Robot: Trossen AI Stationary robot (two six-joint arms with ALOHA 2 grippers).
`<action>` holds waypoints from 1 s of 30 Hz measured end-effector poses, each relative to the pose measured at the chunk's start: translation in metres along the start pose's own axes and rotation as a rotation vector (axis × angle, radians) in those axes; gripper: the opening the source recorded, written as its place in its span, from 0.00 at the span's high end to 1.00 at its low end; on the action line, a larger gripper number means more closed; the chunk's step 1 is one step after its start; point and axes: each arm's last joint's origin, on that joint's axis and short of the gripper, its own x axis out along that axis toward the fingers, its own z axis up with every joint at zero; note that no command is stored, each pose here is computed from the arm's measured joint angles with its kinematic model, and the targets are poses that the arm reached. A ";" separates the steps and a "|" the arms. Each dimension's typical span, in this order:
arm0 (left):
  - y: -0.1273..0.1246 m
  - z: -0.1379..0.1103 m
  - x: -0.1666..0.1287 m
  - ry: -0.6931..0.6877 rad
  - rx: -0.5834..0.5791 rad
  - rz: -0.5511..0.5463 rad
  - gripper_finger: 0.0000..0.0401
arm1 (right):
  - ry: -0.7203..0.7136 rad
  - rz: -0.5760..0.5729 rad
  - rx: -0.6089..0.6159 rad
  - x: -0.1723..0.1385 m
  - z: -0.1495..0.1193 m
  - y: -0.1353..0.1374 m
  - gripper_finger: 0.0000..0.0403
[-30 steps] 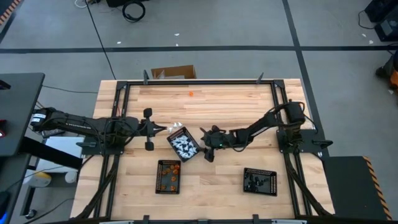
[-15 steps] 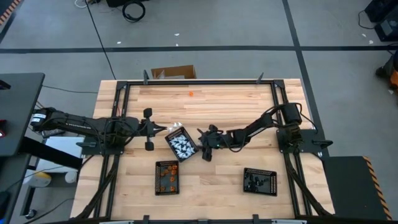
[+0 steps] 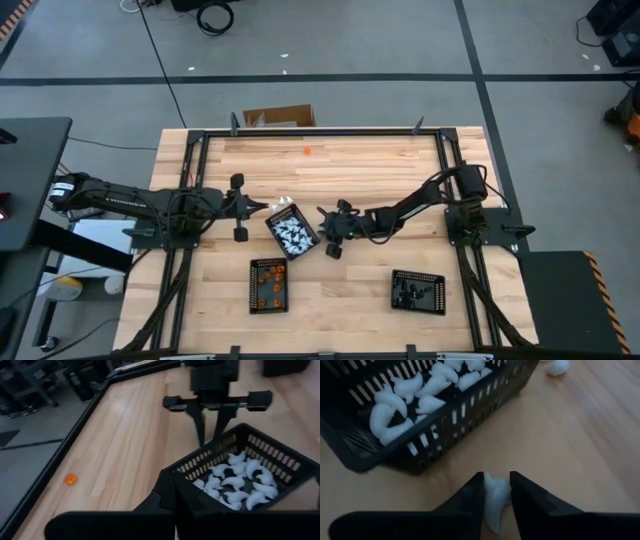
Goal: Sort Halloween decoration
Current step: Put the white ghost toy into the middle black basket
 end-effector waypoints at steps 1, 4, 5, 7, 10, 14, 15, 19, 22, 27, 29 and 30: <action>0.000 0.000 0.000 0.002 -0.010 0.014 1.00 | 0.008 -0.008 -0.003 -0.002 0.001 -0.001 0.77; 0.001 0.000 0.000 0.007 -0.037 0.045 1.00 | 0.041 -0.050 -0.015 -0.010 0.003 -0.003 0.77; 0.001 0.000 0.000 0.008 -0.037 0.051 1.00 | 0.051 -0.060 -0.019 -0.012 0.004 -0.004 0.77; 0.002 0.000 0.000 0.009 -0.037 0.054 1.00 | 0.055 -0.065 -0.020 -0.018 0.007 -0.005 0.77; 0.002 0.000 0.000 0.008 -0.037 0.054 1.00 | 0.046 -0.064 -0.018 -0.027 0.015 -0.005 0.77; 0.002 0.000 0.000 0.009 -0.037 0.055 1.00 | 0.010 -0.063 -0.009 -0.040 0.027 -0.006 0.77; 0.002 0.000 0.000 0.009 -0.038 0.057 1.00 | -0.009 -0.060 -0.003 -0.044 0.032 -0.006 0.77; 0.004 0.003 0.000 -0.023 -0.119 0.125 0.99 | -0.073 -0.024 0.007 -0.049 0.055 0.000 0.77; 0.006 0.010 -0.002 -0.024 -0.131 0.142 0.96 | -0.132 0.032 -0.036 -0.045 0.079 0.015 0.77; 0.008 0.013 -0.004 0.029 -0.127 0.135 0.86 | -0.184 0.098 -0.091 -0.032 0.105 0.032 0.77; 0.008 0.011 -0.005 0.052 -0.132 0.139 0.81 | -0.167 0.156 -0.103 -0.023 0.106 0.030 0.74; 0.008 0.011 -0.005 0.060 -0.135 0.141 0.79 | -0.156 0.181 -0.098 -0.019 0.106 0.028 0.72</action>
